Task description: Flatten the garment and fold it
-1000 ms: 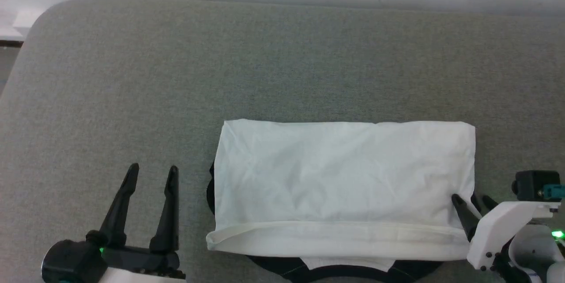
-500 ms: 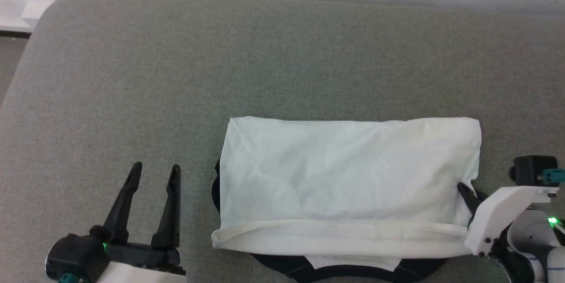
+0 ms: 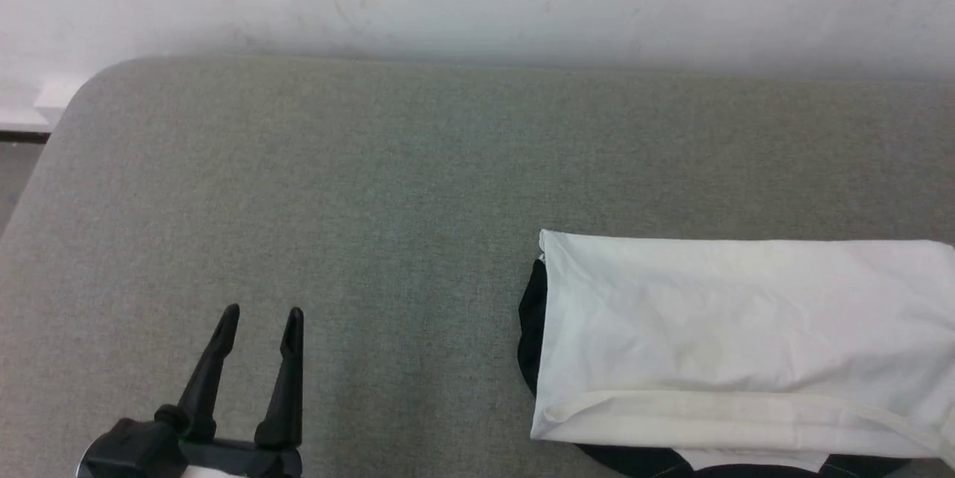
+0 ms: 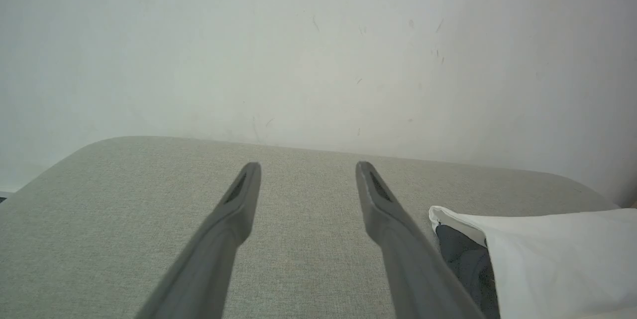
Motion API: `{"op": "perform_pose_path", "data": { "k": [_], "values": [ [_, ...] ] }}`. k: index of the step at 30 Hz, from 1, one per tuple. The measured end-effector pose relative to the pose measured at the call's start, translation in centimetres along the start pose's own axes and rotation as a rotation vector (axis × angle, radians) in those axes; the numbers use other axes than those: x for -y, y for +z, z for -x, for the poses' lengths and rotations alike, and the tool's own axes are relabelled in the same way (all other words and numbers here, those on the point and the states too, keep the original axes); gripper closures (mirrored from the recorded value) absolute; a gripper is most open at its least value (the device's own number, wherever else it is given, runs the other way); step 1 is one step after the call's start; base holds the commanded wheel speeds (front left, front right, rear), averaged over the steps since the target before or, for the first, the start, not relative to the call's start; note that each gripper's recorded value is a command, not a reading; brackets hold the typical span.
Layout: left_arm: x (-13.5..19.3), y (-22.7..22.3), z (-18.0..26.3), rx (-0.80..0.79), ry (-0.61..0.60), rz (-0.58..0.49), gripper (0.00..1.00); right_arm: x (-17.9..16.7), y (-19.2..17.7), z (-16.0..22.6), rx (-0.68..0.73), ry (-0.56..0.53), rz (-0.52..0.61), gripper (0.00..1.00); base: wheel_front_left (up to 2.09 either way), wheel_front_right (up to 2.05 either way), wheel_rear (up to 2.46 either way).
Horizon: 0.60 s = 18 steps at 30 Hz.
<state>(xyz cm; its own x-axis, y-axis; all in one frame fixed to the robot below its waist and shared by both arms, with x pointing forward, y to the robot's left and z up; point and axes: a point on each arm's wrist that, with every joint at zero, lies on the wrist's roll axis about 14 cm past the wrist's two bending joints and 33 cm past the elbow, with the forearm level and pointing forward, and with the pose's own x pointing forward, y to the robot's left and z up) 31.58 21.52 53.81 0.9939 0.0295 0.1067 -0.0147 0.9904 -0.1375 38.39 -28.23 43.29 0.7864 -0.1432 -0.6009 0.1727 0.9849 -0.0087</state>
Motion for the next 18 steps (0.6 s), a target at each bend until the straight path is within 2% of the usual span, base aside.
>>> {"op": "perform_pose_path", "data": {
  "k": [4, 9, 18],
  "values": [
    [0.2, -0.1, 0.7, -0.010, 0.001, 0.006, 0.00, -3.1, 1.1, 1.0, 0.050, 0.091, 0.012, 1.00, 0.00, 0.00, 0.00],
    [0.6, 0.5, 0.9, 0.010, -0.010, 0.012, 0.00, -9.9, 2.4, 3.2, 0.076, 0.289, 0.031, 1.00, 0.00, 0.00, 0.00],
    [0.5, -0.4, 1.5, -0.016, 0.015, 0.040, 0.00, -19.8, 1.2, 6.0, -0.013, 0.577, 0.176, 1.00, 0.00, 0.00, 0.00]
  ]
}}
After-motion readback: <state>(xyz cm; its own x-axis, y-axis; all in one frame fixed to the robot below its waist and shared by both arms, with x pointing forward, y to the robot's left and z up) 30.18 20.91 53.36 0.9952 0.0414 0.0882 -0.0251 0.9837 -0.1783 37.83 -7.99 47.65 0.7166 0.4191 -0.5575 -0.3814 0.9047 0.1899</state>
